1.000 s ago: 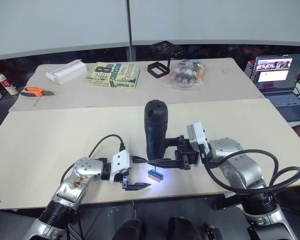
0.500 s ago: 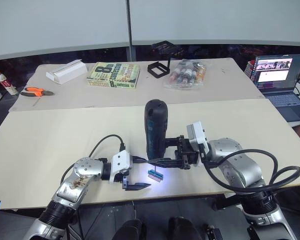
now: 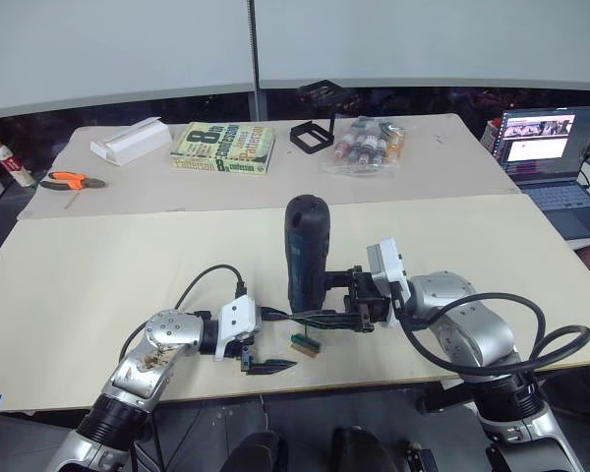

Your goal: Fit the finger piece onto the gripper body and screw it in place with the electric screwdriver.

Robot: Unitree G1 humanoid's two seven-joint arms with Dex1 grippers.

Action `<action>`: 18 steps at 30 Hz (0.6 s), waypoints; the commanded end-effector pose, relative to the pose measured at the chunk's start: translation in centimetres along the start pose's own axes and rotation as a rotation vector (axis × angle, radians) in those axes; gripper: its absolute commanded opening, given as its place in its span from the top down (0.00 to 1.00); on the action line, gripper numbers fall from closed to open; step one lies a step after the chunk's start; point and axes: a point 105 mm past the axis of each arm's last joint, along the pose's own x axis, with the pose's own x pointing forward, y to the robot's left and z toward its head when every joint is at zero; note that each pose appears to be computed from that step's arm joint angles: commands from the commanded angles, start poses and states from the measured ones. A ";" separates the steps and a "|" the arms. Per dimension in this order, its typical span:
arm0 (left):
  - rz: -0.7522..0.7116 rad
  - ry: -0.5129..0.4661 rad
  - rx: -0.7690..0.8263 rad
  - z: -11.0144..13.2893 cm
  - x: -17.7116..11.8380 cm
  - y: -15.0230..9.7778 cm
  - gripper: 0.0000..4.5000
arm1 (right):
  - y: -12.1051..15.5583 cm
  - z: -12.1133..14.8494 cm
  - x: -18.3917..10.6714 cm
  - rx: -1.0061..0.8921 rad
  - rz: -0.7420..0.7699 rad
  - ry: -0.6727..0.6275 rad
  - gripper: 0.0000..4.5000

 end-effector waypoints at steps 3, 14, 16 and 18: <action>-0.006 -0.016 0.035 0.8 0.2 0.1 0.01 | 0.1 1.5 0.4 -0.057 0.015 -0.041 0.57; 0.003 -0.015 0.031 0.6 0.2 0.0 0.01 | 0.1 1.1 0.5 -0.040 0.024 -0.033 0.57; 0.003 -0.016 0.030 0.6 0.2 0.0 0.01 | 0.2 1.1 0.5 -0.037 0.025 -0.033 0.57; 0.003 -0.016 0.029 0.6 0.2 0.0 0.01 | 0.2 0.9 0.5 -0.031 0.025 -0.030 0.57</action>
